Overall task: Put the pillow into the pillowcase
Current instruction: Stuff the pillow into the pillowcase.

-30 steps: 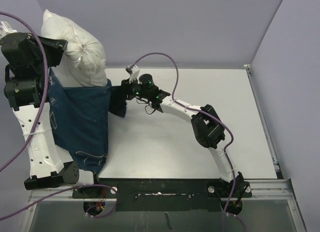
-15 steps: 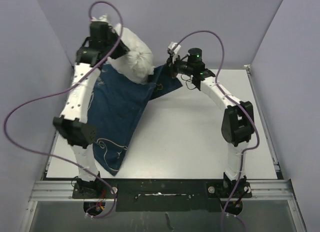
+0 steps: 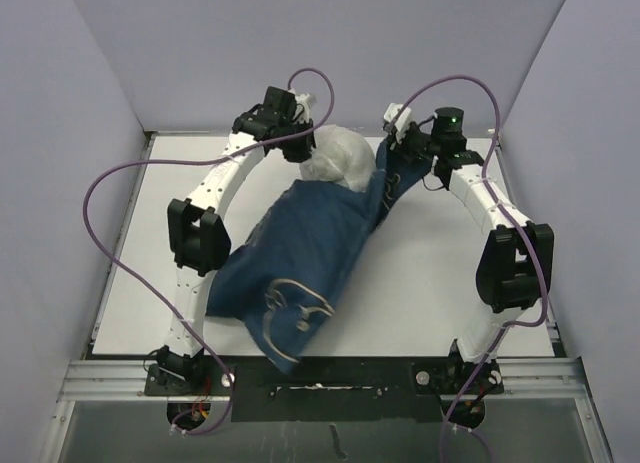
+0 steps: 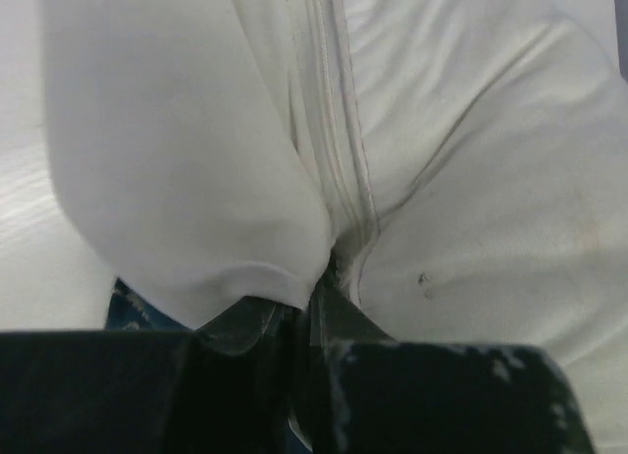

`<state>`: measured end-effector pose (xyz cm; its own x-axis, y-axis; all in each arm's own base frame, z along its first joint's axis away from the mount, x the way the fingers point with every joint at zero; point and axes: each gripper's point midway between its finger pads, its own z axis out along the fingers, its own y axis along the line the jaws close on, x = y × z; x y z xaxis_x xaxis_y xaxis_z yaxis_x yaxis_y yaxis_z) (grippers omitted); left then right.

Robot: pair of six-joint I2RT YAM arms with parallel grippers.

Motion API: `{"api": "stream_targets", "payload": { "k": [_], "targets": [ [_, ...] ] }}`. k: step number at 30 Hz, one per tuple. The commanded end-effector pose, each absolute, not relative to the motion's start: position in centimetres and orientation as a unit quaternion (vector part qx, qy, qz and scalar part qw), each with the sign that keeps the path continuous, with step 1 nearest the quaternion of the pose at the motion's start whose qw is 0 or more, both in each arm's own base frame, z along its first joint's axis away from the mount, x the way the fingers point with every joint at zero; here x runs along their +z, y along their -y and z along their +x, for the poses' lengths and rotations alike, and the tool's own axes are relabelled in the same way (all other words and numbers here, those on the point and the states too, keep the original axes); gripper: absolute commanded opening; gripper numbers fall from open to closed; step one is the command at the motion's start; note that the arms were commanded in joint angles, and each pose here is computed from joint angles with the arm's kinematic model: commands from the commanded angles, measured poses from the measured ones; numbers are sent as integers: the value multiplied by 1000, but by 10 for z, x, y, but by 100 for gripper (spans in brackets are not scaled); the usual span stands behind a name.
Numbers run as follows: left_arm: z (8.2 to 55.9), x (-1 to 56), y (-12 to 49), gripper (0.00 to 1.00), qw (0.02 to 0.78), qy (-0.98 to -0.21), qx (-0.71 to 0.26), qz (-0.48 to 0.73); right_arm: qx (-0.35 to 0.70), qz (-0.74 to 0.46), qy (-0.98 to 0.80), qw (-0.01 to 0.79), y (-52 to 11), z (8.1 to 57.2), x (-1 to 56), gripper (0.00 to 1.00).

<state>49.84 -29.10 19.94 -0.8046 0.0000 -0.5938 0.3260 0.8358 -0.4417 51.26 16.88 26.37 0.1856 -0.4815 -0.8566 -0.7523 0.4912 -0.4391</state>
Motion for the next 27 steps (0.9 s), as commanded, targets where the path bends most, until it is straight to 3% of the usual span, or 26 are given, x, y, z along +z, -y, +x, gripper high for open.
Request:
{"api": "stream_targets", "payload": {
  "k": [1,5,9,13,22,24,27],
  "targets": [
    [423,211,313,0,221,-894,-342,187,-4,-544,-597,590,-123,506,254,0],
    [404,221,320,0,214,-872,-382,218,78,-590,-614,519,-104,455,197,0],
    [394,215,350,0,192,-856,-417,239,172,-614,-601,482,-123,403,178,0],
    [422,218,378,0,210,-841,-436,240,122,-552,-623,540,-133,445,216,0],
    [507,357,350,0,439,-745,-463,197,-10,-426,-530,733,-137,520,410,0],
    [506,370,338,0,458,-746,-444,193,-22,-419,-520,744,-126,520,417,0],
    [493,349,340,0,422,-777,-424,197,-3,-457,-524,719,-119,506,376,0]
  ]
}}
